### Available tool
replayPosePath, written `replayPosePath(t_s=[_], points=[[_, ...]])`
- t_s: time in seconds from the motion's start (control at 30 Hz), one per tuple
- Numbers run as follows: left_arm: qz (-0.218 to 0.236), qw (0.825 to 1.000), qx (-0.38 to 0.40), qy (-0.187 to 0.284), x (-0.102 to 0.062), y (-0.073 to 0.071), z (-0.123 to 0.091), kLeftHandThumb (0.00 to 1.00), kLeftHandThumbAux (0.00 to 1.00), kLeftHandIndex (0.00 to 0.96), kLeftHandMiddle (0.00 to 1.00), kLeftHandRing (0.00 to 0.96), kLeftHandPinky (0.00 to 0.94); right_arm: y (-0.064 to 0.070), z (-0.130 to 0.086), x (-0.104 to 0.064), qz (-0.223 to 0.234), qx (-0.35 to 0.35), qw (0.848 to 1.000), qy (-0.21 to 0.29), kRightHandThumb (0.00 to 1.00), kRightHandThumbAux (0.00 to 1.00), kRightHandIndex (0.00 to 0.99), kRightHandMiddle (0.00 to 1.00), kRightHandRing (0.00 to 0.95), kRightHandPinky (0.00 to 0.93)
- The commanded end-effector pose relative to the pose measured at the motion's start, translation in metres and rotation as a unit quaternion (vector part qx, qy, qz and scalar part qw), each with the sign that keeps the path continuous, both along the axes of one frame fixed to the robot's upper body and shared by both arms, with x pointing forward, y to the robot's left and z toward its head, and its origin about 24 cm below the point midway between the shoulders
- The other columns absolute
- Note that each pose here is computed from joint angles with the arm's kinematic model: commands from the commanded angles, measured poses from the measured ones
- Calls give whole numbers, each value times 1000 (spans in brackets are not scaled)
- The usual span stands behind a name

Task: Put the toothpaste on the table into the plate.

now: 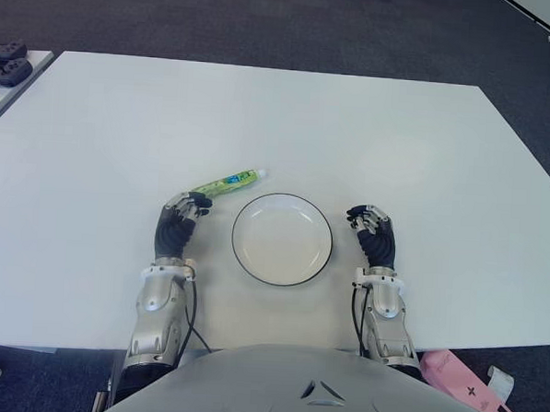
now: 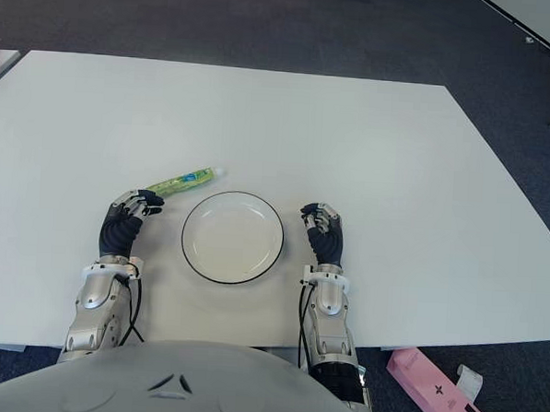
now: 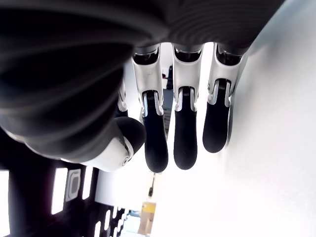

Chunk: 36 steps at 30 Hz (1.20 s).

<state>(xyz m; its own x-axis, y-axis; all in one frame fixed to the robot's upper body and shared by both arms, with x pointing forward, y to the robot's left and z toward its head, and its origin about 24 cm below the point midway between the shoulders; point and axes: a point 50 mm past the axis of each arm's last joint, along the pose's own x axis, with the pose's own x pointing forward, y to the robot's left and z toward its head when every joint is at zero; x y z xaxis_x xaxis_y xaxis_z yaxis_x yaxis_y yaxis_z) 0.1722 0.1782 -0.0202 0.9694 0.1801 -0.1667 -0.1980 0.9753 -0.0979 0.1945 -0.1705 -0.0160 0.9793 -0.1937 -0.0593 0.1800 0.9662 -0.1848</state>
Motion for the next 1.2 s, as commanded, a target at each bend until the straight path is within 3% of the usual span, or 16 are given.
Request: replayPosePath(t_s=[0.03, 0.7, 0.9, 1.03, 1.2], points=[[1, 999, -4, 33, -6, 0, -9, 709, 724, 422, 463, 415, 358, 1, -3, -1, -2, 2, 1000, 9, 699, 736, 421, 463, 444, 452], [23, 1000, 12, 17, -4, 1, -1, 709, 724, 422, 464, 426, 370, 4, -3, -1, -3, -7, 1000, 9, 692, 739, 419, 454, 454, 459], [47, 993, 97, -41, 1, 3, 31, 709, 725, 422, 476, 442, 400, 4, -3, 0, -2, -5, 1000, 7, 690, 739, 419, 450, 450, 452], [49, 985, 152, -68, 3, 6, 39, 705, 726, 422, 485, 453, 420, 5, -3, 0, 1, -5, 1000, 6, 690, 739, 419, 451, 448, 449], [28, 958, 263, -108, 14, 15, 55, 701, 727, 422, 492, 453, 401, 5, -4, 1, 2, 0, 1000, 9, 693, 738, 420, 462, 450, 459]])
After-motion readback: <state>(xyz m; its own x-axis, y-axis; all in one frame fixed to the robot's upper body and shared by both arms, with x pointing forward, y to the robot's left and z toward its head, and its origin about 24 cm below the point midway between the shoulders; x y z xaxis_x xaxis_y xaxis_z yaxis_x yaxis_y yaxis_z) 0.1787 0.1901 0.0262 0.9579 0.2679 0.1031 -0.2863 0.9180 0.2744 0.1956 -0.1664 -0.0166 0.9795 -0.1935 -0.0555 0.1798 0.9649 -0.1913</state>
